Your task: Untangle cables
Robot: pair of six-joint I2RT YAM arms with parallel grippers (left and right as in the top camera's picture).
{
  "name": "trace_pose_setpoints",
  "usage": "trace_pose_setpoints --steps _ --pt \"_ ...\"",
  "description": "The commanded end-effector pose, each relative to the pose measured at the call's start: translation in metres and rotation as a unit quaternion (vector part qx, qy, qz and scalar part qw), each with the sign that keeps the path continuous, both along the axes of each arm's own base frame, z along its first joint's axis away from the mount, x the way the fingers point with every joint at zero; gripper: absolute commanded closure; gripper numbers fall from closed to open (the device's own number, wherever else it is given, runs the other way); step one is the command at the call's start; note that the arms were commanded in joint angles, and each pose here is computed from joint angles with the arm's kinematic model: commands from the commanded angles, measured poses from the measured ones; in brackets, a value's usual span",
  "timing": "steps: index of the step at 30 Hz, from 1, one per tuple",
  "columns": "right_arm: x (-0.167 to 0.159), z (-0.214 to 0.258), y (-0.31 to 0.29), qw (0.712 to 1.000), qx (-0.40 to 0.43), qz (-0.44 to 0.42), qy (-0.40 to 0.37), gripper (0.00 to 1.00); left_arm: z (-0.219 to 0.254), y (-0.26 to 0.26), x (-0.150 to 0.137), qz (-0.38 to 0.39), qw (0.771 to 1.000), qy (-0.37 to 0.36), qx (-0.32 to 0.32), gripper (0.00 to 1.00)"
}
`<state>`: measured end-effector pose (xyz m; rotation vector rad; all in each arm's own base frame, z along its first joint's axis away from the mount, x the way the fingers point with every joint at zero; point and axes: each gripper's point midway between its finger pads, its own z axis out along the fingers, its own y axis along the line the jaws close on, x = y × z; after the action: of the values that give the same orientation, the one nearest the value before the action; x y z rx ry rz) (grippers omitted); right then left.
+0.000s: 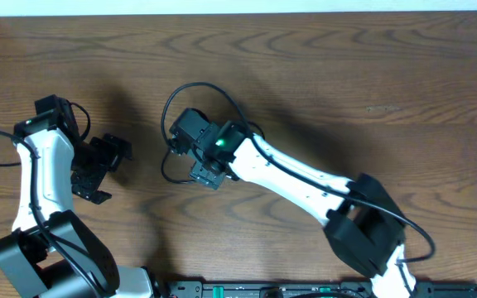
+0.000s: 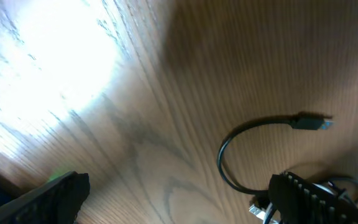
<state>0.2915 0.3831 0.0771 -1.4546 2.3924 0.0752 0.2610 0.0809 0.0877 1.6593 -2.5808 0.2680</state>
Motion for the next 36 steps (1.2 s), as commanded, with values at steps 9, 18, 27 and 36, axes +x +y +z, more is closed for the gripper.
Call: trace_pose_setpoints --steps 9,18,27,36 --pt "0.024 -0.010 0.006 0.999 0.004 -0.010 -0.035 0.44 0.001 0.013 -0.010 0.026 1.000 0.016 0.005 0.02" --pt "0.026 -0.025 -0.005 0.999 -0.029 -0.016 -0.036 0.50 0.001 0.010 -0.014 0.026 0.999 0.025 0.001 0.02" --pt "0.032 -0.003 0.004 0.996 0.015 -0.084 -0.036 0.99 0.001 0.010 -0.015 0.026 0.999 0.026 0.000 0.02" --pt "0.054 0.211 -0.017 0.953 0.251 -0.155 -0.075 0.99 0.002 0.007 -0.017 0.010 1.000 0.027 -0.006 0.02"
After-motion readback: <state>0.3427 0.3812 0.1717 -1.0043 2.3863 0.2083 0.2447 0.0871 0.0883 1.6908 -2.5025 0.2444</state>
